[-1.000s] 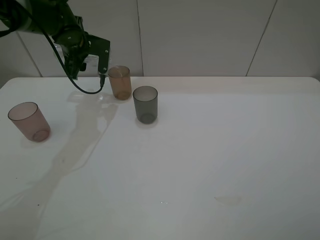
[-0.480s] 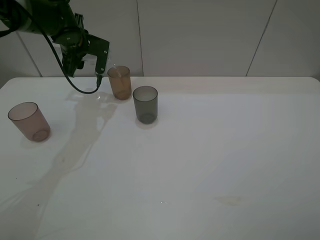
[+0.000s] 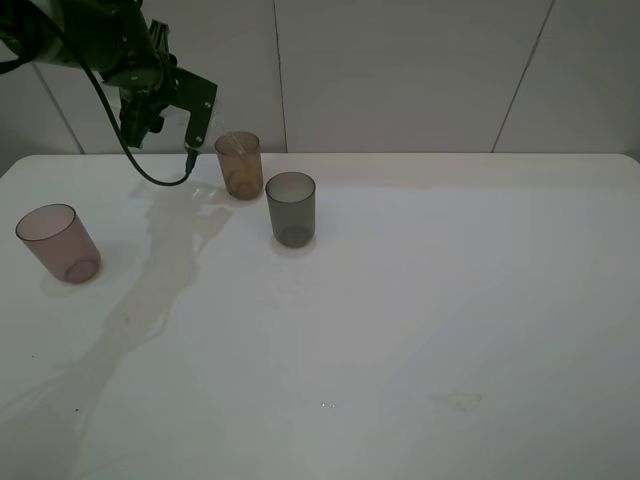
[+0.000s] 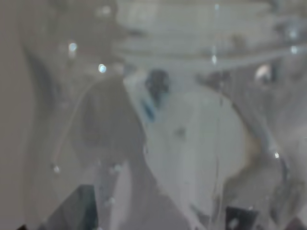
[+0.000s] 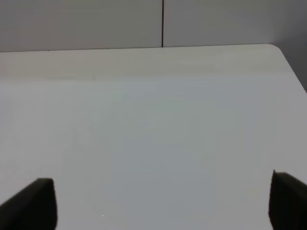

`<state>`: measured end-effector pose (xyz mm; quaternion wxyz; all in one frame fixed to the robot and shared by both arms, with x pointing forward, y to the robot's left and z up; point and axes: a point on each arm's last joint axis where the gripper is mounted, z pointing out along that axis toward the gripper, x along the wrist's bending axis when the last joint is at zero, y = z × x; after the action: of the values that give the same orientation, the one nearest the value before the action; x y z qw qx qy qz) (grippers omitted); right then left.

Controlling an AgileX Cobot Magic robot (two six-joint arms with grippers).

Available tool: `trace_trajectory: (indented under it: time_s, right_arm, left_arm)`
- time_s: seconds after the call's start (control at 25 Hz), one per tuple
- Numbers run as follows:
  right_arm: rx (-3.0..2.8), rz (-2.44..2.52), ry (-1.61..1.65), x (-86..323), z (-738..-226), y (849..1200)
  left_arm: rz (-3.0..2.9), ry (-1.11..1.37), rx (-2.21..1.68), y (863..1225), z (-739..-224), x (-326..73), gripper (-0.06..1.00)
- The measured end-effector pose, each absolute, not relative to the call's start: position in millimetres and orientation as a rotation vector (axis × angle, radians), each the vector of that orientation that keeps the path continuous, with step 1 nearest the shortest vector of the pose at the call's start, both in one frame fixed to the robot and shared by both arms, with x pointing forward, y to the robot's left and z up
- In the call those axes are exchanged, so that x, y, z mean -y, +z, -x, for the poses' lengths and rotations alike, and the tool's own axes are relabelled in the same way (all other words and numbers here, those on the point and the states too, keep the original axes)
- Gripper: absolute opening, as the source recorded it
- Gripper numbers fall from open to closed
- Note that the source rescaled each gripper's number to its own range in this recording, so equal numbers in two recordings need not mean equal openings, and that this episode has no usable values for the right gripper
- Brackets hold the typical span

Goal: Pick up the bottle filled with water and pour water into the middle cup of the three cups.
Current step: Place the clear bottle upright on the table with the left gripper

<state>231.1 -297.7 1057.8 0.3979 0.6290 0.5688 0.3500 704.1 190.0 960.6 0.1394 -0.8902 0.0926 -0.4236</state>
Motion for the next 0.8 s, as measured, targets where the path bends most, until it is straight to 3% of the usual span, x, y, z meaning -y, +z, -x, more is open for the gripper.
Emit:
trace_trajectory:
  time_s: [0.8]
  right_arm:
    - [-1.44,-1.593,0.886,297.7,-231.1,1057.8]
  left_arm:
    - [2.468,-1.264,-0.438,965.4,-707.8,-188.3,0.01]
